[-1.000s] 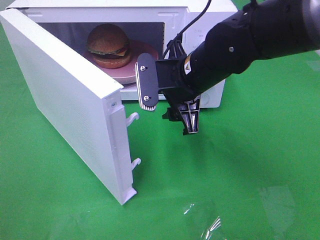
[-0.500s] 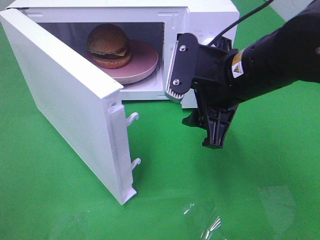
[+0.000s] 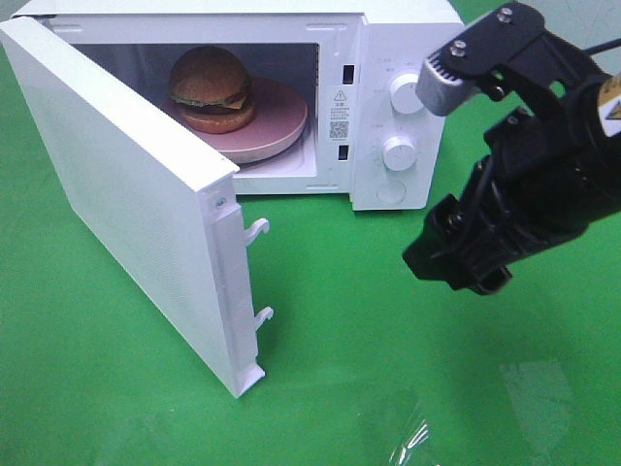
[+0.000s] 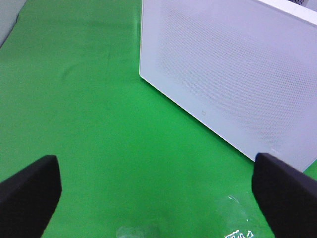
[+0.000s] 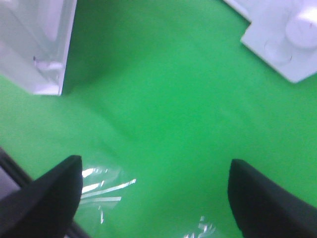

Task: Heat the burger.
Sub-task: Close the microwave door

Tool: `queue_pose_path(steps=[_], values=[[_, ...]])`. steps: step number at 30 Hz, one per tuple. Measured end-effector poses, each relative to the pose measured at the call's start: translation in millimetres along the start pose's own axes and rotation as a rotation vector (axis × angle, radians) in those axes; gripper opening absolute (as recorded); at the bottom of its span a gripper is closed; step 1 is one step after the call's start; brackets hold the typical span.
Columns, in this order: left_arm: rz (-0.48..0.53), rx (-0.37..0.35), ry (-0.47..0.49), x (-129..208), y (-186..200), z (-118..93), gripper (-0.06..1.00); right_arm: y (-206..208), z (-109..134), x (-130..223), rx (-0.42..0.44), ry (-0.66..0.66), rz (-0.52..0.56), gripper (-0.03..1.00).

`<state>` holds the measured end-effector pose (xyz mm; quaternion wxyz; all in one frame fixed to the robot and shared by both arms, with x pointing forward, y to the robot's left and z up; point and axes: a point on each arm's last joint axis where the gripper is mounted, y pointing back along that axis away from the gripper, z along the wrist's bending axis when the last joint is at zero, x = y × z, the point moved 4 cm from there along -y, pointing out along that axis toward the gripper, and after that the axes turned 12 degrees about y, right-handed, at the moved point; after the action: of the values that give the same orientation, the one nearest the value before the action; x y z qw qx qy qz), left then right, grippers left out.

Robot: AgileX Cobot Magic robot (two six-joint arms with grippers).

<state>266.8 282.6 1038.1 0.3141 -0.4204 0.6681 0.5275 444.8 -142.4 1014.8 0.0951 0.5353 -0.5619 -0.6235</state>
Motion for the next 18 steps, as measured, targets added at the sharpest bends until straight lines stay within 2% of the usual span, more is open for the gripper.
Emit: queue_pose_path(steps=[1,2,3,4,5,7,8,9,13,18], values=[[0.0,0.0,0.0,0.0,0.0,0.0,0.96,0.0,0.0,0.0,0.0,0.0,0.0,0.78],[0.0,0.0,0.0,0.0,0.0,0.0,0.96,4.4,2.8,9.3,-0.019,-0.026,0.063,0.78],[0.0,0.0,0.0,0.0,0.0,0.0,0.96,4.4,2.8,9.3,-0.019,-0.026,0.063,0.78],[0.0,0.0,0.0,0.0,0.0,0.0,0.96,8.9,5.5,18.2,-0.035,-0.048,0.125,0.77],[0.0,0.0,0.0,0.0,0.0,0.0,0.96,8.9,5.5,18.2,-0.035,-0.048,0.125,0.77],[0.0,0.0,0.0,0.0,0.0,0.0,0.96,15.6,9.8,31.7,-0.06,-0.078,0.222,0.76],[0.0,0.0,0.0,0.0,0.0,0.0,0.96,15.6,9.8,31.7,-0.06,-0.078,0.222,0.76],[0.0,0.0,0.0,0.0,0.0,0.0,0.96,19.6,11.9,38.6,-0.069,-0.095,0.266,0.76],[0.0,0.0,0.0,0.0,0.0,0.0,0.96,26.7,14.4,45.8,-0.074,-0.114,0.288,0.76],[0.0,0.0,0.0,0.0,0.0,0.0,0.96,42.3,18.8,59.7,-0.062,-0.138,0.259,0.75]])
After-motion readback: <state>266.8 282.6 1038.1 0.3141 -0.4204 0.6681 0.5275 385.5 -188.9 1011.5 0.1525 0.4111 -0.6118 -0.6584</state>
